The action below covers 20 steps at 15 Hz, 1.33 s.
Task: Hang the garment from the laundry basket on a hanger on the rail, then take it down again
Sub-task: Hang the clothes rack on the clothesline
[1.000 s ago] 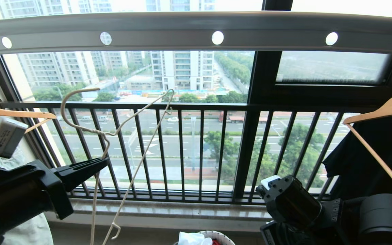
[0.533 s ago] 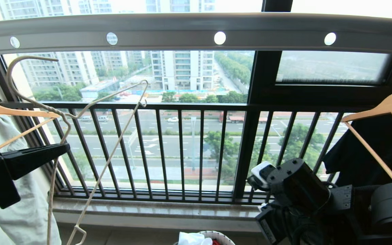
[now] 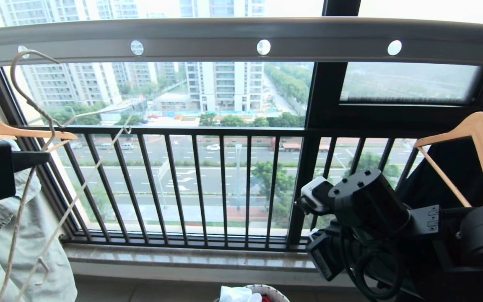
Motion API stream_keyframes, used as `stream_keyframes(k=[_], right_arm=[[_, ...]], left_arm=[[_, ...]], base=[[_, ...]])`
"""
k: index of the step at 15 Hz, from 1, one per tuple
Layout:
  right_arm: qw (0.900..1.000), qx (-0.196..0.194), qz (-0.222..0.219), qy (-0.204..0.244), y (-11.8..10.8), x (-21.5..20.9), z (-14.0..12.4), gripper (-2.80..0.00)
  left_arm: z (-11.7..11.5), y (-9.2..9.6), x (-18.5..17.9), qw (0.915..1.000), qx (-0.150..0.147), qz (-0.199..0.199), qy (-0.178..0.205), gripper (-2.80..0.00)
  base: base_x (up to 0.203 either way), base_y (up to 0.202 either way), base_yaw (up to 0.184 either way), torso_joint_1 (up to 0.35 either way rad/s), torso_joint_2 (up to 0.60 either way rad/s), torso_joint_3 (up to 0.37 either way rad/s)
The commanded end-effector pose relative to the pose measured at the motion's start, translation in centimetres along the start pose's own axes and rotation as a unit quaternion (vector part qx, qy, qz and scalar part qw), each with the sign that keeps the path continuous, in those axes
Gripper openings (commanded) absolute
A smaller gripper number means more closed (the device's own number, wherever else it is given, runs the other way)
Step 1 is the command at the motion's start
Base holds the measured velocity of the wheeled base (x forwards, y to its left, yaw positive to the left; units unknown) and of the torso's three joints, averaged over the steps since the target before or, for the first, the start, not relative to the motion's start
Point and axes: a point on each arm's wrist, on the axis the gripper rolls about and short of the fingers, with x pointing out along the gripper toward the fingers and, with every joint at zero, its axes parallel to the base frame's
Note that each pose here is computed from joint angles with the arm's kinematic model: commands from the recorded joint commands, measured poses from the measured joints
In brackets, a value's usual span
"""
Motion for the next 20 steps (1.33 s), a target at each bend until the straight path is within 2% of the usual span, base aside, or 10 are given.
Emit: stream_keyframes(k=[1,4,9,10,13,16,19,20], right_arm=[[1.0,-0.001,-0.002,0.004,0.1,0.3,-0.1,-2.8],[1.0,-0.006,-0.002,0.017,0.4,1.1,-0.4,-2.8],[1.0,-0.004,-0.007,0.027,0.3,1.7,-0.7,-2.8],[1.0,-0.003,-0.008,0.028,0.2,1.8,-0.7,-2.8],[1.0,-0.003,-0.009,0.028,0.2,1.8,-0.7,-2.8],[0.999,-0.004,-0.009,0.032,0.2,2.1,-0.8,-2.8],[0.999,-0.005,-0.01,0.035,0.3,2.2,-0.8,-2.8],[0.999,-0.004,-0.01,0.035,0.3,2.2,-0.8,-2.8]], left_arm=[[0.4,0.4,3.0,0.9965,0.006,0.076,0.034,-2.8],[0.9,3.2,4.5,0.9867,-0.012,0.158,0.036,-2.8],[1.0,4.7,5.2,0.9832,-0.019,0.177,0.038,-2.8],[1.0,4.9,5.3,0.9846,-0.022,0.169,0.038,-2.8],[1.7,5.7,5.1,0.9855,-0.029,0.167,-0.002,-2.8],[1.8,5.4,3.9,0.9872,-0.025,0.157,-0.014,-2.8],[1.4,5.3,3.4,0.9875,-0.009,0.157,0.009,-2.8],[1.5,5.3,3.3,0.9874,-0.009,0.158,0.004,-2.8]], base=[[0.0,0.0,0.0,0.0,0.0,0.0],[0.0,0.0,0.0,0.0,0.0,0.0],[0.0,0.0,0.0,0.0,0.0,0.0],[0.0,0.0,0.0,0.0,0.0,0.0],[0.0,0.0,0.0,0.0,0.0,0.0],[0.0,0.0,0.0,0.0,0.0,0.0],[0.0,0.0,0.0,0.0,0.0,0.0],[0.0,0.0,0.0,0.0,0.0,0.0]])
